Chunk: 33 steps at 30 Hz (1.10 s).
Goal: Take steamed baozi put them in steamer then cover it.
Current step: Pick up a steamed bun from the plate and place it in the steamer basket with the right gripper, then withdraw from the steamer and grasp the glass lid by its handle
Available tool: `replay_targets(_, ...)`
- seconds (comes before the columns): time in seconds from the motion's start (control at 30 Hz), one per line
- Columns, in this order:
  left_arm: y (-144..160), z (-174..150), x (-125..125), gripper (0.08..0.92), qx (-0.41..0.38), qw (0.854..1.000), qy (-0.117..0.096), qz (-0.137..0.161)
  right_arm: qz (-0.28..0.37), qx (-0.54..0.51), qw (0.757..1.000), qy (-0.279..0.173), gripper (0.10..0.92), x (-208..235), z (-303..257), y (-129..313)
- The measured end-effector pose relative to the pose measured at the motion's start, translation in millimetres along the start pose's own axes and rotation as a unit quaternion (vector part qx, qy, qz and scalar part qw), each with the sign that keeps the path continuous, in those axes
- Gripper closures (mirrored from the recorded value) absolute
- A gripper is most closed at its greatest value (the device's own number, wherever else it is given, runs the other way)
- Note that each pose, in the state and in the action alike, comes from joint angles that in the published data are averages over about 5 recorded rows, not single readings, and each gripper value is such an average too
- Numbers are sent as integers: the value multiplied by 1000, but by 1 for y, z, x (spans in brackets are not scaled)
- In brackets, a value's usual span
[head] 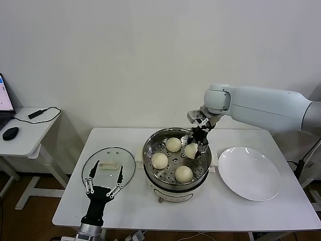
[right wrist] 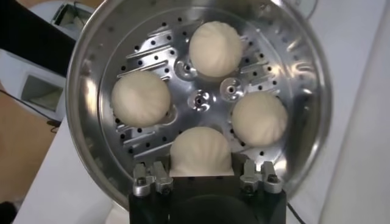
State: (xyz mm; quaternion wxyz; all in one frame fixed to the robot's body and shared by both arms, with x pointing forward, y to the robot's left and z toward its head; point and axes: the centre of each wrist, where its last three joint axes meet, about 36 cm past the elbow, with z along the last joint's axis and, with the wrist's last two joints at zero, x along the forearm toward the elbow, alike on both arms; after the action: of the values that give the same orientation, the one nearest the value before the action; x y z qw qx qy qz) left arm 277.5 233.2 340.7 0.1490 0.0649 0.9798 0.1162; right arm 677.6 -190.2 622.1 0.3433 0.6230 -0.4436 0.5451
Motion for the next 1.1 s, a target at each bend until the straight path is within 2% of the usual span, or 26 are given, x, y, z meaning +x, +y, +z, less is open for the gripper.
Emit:
replay_targets(0.37,1,0,1,177,-1,1000,0,-2,-5,2,1000,9,348,-18,1,-1)
replay_targets(0.57,1,0,1,177,-1,1000,0,-3,-2,1,1000,10,311,-25,2,0)
replay_targets(0.8,2,1,1,177,-1,1000,1,-4,3,1,1000,10,207,-26,5,3)
replay_targets(1.1,2,-1,0,177,-2,1000,0,-6,16,4,1000,-18,200,-10,6,9)
